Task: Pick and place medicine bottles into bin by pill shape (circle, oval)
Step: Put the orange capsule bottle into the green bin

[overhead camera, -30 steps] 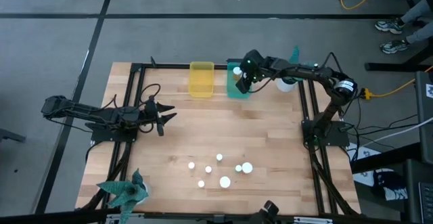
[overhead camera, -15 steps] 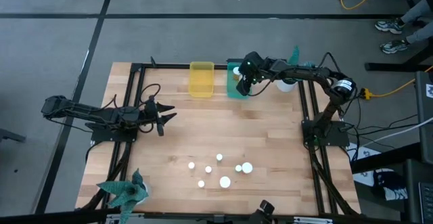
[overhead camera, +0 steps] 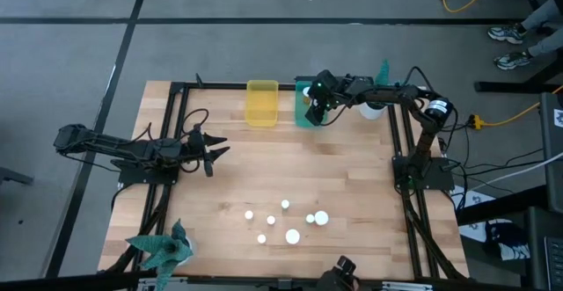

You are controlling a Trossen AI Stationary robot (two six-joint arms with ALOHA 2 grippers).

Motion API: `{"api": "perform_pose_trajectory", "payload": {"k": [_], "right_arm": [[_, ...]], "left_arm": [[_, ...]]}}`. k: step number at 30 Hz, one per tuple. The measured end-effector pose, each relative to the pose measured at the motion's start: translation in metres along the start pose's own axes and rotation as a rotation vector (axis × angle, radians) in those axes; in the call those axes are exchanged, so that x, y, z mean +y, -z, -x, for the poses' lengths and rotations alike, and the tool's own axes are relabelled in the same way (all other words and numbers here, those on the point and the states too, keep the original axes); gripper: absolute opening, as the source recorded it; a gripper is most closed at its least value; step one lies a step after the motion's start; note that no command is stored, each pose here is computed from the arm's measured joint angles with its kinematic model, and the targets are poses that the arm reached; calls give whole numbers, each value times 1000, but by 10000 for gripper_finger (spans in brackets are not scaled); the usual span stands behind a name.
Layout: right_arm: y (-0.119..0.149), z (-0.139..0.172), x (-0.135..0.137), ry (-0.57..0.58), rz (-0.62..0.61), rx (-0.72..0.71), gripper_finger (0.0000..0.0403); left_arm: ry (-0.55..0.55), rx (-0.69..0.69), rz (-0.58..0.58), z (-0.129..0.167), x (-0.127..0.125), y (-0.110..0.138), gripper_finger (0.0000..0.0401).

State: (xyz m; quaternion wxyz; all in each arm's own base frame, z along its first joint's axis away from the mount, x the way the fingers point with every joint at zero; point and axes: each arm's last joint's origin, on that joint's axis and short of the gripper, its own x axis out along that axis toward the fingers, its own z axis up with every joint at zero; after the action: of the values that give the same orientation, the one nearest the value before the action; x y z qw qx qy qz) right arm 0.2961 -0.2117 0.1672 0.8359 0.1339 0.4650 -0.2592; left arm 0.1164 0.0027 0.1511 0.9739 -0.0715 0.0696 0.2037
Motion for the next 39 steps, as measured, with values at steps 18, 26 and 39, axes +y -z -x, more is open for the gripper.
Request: {"api": "perform_pose_trajectory", "payload": {"k": [18, 26, 39], "right_arm": [[-20, 13, -1, 11, -6, -21, 265], [-53, 61, -2, 11, -128, 144, 266], [-25, 127, 90, -64, 19, 552, 266]], "left_arm": [[0, 0, -2, 0, 0, 0, 150], [0, 0, -3, 0, 0, 0, 150], [0, 1, -3, 0, 0, 0, 150]]}}
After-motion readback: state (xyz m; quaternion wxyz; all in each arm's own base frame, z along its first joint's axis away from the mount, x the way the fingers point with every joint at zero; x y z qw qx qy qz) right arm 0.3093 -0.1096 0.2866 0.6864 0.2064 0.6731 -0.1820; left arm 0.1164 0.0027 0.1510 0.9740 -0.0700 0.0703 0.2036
